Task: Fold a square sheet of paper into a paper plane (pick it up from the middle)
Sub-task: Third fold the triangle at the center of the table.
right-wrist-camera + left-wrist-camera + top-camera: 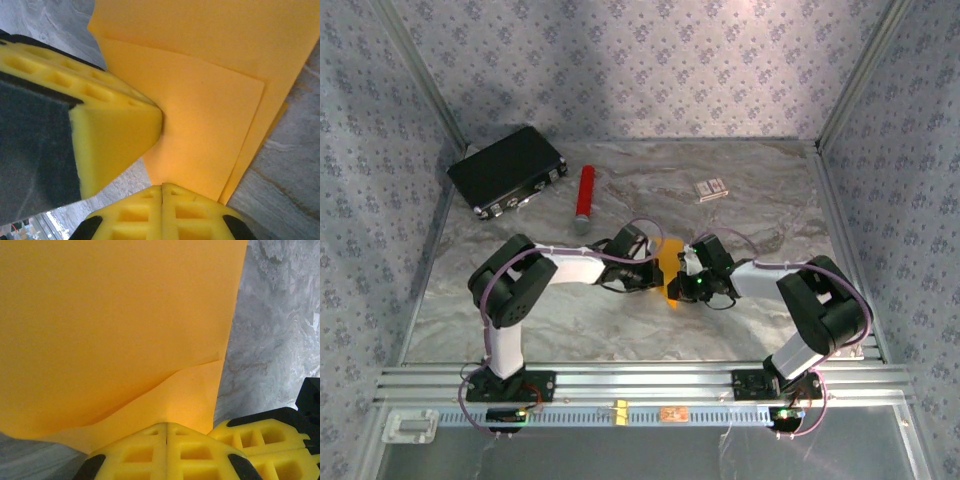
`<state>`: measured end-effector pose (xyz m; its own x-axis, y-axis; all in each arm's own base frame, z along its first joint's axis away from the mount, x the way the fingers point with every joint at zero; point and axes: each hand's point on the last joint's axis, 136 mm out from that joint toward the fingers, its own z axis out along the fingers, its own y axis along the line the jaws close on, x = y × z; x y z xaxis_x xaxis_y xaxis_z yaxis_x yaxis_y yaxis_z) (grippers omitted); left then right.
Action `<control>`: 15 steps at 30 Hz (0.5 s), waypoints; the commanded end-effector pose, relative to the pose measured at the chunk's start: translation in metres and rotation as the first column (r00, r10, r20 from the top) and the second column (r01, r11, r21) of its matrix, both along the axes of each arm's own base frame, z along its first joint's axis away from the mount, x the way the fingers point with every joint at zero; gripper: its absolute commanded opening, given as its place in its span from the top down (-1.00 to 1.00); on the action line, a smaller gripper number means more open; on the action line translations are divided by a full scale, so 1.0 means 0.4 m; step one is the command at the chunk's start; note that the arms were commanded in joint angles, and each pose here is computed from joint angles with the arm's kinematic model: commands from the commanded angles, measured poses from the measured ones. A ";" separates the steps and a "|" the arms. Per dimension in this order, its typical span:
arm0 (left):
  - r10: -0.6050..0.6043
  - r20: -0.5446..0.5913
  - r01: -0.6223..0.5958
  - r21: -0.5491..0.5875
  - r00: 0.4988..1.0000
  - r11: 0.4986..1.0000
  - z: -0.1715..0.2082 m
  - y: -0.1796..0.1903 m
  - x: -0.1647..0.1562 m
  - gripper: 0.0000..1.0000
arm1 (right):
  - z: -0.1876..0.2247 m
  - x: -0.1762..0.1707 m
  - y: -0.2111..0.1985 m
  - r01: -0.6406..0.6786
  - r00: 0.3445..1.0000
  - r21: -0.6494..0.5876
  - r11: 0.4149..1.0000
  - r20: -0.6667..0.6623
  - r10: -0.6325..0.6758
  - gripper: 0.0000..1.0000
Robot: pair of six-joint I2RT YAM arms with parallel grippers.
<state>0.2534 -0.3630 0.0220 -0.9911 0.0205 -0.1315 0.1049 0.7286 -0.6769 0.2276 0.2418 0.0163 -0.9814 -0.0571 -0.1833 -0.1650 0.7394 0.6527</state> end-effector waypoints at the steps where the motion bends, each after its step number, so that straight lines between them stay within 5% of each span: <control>1: 0.048 0.031 -0.050 0.051 0.998 0.997 -0.029 0.040 0.047 1.00 | -0.103 -0.073 -0.090 0.028 0.991 -0.181 0.983 -0.120 -0.051 1.00; 15: 0.125 0.028 -0.127 0.077 0.992 0.989 -0.028 0.111 0.130 0.98 | -0.106 -0.074 -0.100 0.022 0.991 -0.194 0.981 -0.123 -0.046 1.00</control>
<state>0.2909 -0.3344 0.0228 -0.9870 -0.0677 -0.1457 0.0480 0.7411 -0.6696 0.2285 0.2412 0.0164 -0.9807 -0.0567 -0.1873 -0.1674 0.7385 0.6531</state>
